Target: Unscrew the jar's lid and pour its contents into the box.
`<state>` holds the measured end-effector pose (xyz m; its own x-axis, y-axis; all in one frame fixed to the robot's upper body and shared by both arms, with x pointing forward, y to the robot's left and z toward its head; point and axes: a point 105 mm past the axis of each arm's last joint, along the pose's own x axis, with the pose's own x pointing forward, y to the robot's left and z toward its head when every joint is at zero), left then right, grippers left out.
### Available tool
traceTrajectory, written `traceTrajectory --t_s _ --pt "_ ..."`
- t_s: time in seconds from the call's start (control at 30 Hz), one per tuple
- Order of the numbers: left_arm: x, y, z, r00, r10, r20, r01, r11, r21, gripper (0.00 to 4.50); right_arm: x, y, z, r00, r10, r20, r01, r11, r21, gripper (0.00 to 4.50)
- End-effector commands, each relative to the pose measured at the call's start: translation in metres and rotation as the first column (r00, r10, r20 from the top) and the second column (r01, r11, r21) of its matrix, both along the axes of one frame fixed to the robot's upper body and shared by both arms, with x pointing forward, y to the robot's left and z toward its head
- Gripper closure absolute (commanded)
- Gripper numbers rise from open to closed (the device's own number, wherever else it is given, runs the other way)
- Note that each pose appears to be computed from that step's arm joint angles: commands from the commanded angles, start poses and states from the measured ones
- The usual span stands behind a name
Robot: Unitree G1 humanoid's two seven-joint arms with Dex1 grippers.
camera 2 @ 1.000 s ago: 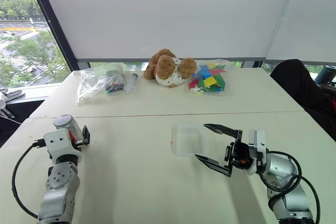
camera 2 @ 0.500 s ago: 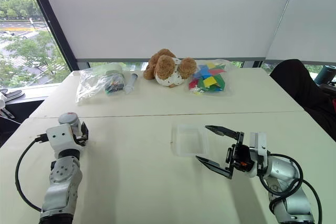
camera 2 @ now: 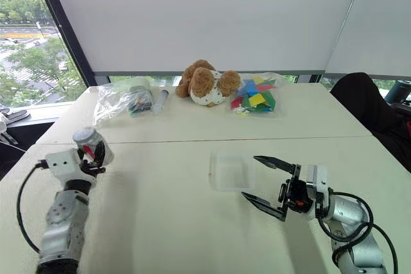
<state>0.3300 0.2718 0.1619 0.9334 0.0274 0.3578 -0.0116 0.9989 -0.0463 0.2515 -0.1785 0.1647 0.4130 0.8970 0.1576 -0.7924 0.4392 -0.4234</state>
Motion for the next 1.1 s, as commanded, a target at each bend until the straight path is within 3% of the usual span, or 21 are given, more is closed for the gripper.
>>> traceTrajectory --t_s 0.03,0.13,0.23,0.3,0.43,0.67,1.1 --pt "-0.017 -0.032 0.040 0.923 -0.379 0.060 0.367 0.918 0.150 2.47 -0.006 0.001 0.026 1.000 0.001 -0.031 -0.001 1.000 -0.002 0.00" --pt "-0.030 -0.061 0.046 0.776 -0.626 -0.083 0.625 0.742 0.243 2.47 -0.009 0.025 0.054 0.983 0.086 -0.163 -0.074 0.994 0.080 0.00" --pt "-0.038 -0.087 0.048 0.637 -0.754 -0.161 0.765 0.595 0.244 2.47 -0.013 0.054 0.076 0.959 0.201 -0.200 -0.183 0.978 0.103 0.00" --pt "-0.046 -0.116 0.046 0.507 -0.836 -0.210 0.855 0.456 0.247 2.47 -0.011 0.083 0.091 0.927 0.281 -0.249 -0.259 0.959 0.117 0.00" --pt "-0.048 -0.144 0.049 0.395 -0.892 -0.219 0.908 0.343 0.239 2.47 -0.004 0.117 0.106 0.907 0.317 -0.279 -0.310 0.948 0.071 0.00" --pt "-0.051 -0.170 0.047 0.307 -0.929 -0.207 0.936 0.255 0.242 2.47 0.014 0.150 0.110 0.911 0.304 -0.278 -0.316 0.949 0.002 0.00" --pt "-0.055 -0.179 0.043 0.283 -0.939 -0.197 0.942 0.234 0.238 2.47 0.022 0.160 0.104 0.905 0.324 -0.275 -0.346 0.938 -0.033 0.00"
